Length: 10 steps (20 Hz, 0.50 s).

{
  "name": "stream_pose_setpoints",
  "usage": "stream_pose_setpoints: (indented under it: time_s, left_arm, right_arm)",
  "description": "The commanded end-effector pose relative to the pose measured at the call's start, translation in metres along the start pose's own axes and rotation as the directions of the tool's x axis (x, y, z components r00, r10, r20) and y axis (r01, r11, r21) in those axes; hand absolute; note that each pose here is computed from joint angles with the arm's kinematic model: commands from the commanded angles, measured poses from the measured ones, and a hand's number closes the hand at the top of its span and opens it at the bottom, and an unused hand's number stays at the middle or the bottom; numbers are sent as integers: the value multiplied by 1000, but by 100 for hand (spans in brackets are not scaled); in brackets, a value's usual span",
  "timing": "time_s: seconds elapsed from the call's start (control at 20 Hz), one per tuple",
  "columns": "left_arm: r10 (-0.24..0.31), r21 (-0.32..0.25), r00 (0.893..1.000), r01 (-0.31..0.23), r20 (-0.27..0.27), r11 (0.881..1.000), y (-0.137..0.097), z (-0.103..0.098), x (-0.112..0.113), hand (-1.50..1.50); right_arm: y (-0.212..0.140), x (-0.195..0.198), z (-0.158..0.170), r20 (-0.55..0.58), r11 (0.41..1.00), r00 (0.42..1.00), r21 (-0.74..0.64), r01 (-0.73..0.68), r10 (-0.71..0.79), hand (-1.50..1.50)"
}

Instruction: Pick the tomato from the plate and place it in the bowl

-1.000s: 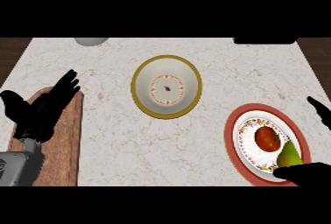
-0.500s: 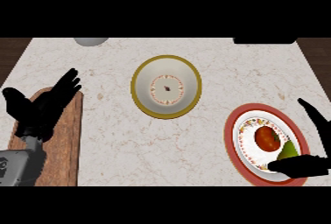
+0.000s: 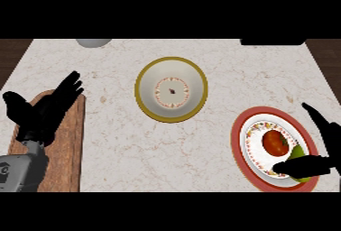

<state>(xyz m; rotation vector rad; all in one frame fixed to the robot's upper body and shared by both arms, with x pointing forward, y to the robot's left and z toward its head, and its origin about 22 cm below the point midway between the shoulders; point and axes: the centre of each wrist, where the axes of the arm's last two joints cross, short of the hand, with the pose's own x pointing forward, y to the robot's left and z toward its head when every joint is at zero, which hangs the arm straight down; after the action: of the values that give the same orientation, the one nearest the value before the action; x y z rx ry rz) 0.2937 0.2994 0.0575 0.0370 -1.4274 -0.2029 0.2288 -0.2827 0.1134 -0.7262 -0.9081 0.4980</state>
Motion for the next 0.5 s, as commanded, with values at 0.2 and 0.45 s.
stream_pose_setpoints:
  time_s: [0.2,0.45]
  left_arm:
    - [-9,-9,1000,9,-8,1000,-4,10,-8,0]
    - [-21,-15,1000,21,-18,1000,8,21,-5,0]
  right_arm:
    - [26,10,-26,-31,999,999,40,-9,11,-150]
    - [32,-31,-41,-60,998,998,55,-30,34,-150]
